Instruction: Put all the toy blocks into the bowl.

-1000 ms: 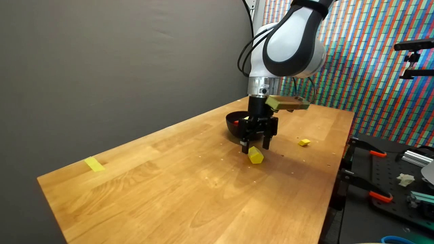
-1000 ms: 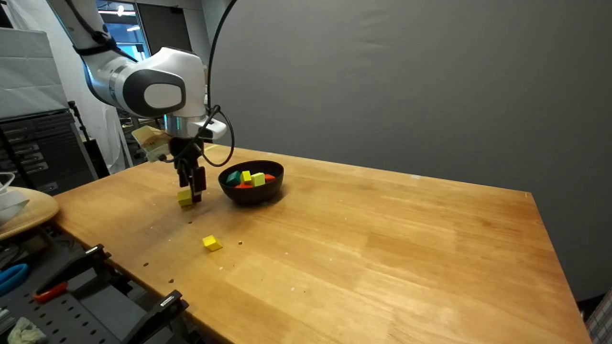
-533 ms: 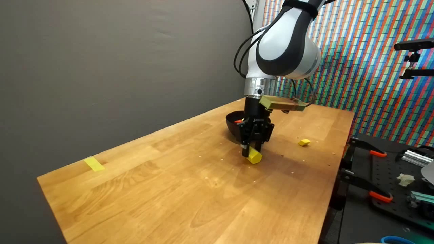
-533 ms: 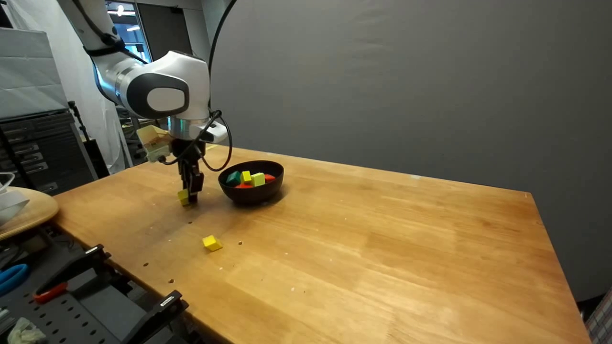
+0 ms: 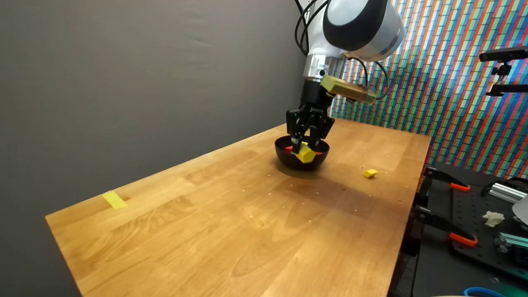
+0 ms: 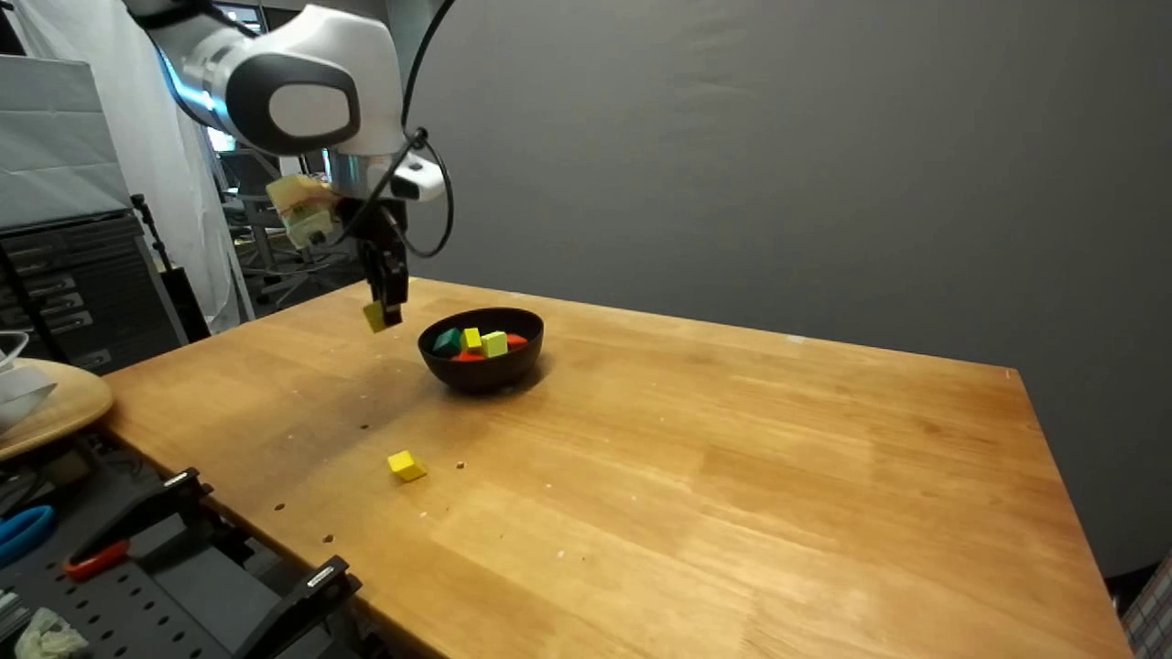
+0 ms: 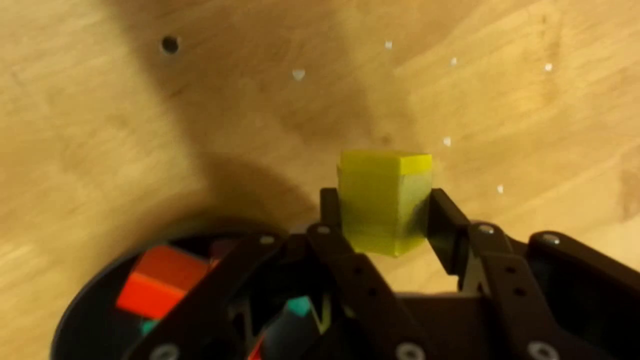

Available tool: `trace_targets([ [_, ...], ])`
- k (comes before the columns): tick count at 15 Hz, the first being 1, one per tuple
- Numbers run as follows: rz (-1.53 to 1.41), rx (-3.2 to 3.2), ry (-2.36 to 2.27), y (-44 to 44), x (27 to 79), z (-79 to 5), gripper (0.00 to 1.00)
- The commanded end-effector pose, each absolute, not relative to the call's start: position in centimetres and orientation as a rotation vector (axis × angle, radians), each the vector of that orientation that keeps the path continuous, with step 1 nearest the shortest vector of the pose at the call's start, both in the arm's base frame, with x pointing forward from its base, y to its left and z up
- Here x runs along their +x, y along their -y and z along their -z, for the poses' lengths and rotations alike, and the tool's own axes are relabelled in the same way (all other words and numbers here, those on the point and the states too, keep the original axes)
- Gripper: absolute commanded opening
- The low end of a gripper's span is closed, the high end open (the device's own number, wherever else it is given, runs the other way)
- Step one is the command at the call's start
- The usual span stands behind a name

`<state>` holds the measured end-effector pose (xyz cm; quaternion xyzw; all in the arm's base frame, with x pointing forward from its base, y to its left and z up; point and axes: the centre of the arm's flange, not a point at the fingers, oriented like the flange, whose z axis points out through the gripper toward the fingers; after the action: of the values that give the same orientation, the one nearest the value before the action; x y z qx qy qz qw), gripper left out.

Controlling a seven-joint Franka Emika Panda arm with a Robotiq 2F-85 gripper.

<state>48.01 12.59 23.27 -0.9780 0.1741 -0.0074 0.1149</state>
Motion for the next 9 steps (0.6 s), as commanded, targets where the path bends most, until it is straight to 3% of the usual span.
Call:
trace_targets([
  [1, 0.311, -2.849, -0.571, -8.4, 48.1, -28.6, 0.21],
  [6, 0.484, -2.817, -0.611, -6.7, 51.6, -26.9, 0.21],
  [7, 0.483, -2.826, -0.618, -6.6, 51.8, -26.2, 0.33],
  [8, 0.481, -2.838, -0.617, -6.5, 52.0, -25.6, 0.71],
  [9, 0.484, -2.850, -0.620, -6.3, 51.9, -25.3, 0.71],
])
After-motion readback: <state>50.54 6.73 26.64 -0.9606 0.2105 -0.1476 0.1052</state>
